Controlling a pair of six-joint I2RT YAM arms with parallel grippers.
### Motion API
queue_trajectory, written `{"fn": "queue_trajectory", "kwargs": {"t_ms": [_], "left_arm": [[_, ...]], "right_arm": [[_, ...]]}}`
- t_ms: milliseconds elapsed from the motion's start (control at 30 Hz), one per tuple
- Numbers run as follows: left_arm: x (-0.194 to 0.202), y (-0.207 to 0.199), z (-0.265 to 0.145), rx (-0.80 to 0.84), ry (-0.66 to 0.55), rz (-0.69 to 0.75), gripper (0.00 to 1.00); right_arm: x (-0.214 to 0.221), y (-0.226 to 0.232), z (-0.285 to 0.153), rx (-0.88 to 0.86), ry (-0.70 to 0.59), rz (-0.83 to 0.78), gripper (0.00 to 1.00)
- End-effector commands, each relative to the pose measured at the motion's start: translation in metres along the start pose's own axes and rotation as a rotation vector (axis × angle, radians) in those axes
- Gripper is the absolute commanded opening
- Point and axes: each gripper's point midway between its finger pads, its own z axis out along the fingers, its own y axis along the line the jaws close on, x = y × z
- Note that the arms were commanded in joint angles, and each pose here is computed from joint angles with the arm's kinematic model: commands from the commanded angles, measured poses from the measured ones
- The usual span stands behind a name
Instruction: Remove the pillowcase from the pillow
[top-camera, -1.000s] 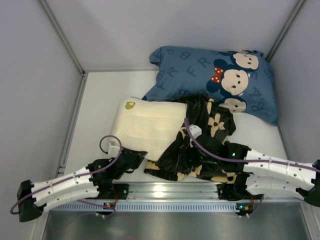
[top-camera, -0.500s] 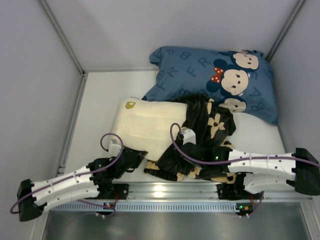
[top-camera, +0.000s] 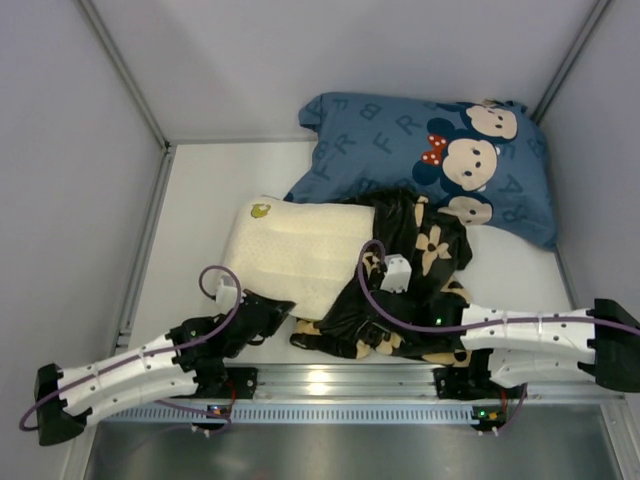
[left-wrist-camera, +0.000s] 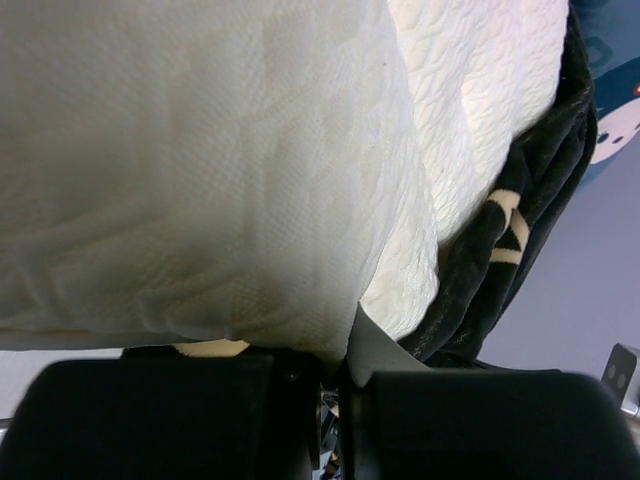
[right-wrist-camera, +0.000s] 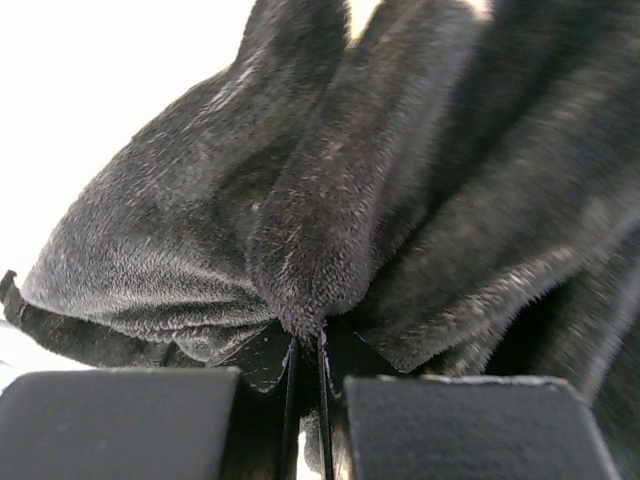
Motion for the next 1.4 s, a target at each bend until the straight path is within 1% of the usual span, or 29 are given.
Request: {"fn": "queue_trajectory", "kwargs": {"t_ms": [0,67,100,200,267,300,433,533,967,1367], "left_arm": [[-0.015,-0.037,-0.015,0.098,-0.054,-0.010,0.00],[-0.026,-0.031,-0.019,0.073,-0.097,0.023,0.00],[-0.030,-0.036,-0.024,0.074,-0.110,0.027,0.00],[-0.047,-0.031,-0.034,0.049,-0.164,0.056,0.00],[-0.057,-0.036,-0.044,0.064,-0.186,0.047,0.00],[-0.064,-0.031,-0.047,0.047,-0.212,0.060,0.00],[-0.084,-0.031,-0.063,0.061,-0.262,0.035,0.00],[-0.096,-0.028,-0.074,0.078,-0.285,0.016,0.00],[-0.123,-0.007,-0.098,0.107,-0.312,-0.052,0.00],[-0.139,-0.004,-0.115,0.113,-0.338,-0.078,0.00]], "right_arm": [[-0.014,-0.041,-0.010,0.156,-0.104,0.035,0.00],[-0.020,-0.048,-0.018,0.158,-0.131,0.066,0.00],[-0.018,-0.054,-0.020,0.166,-0.134,0.075,0.00],[-0.030,-0.069,-0.031,0.177,-0.211,0.130,0.00],[-0.037,-0.080,-0.040,0.185,-0.254,0.174,0.00],[-0.043,-0.086,-0.044,0.203,-0.290,0.205,0.00],[-0.054,-0.106,-0.060,0.243,-0.336,0.215,0.00],[-0.063,-0.111,-0.070,0.247,-0.366,0.238,0.00],[-0.102,-0.131,-0.108,0.283,-0.480,0.263,0.00],[-0.114,-0.145,-0.128,0.289,-0.519,0.289,0.00]]}}
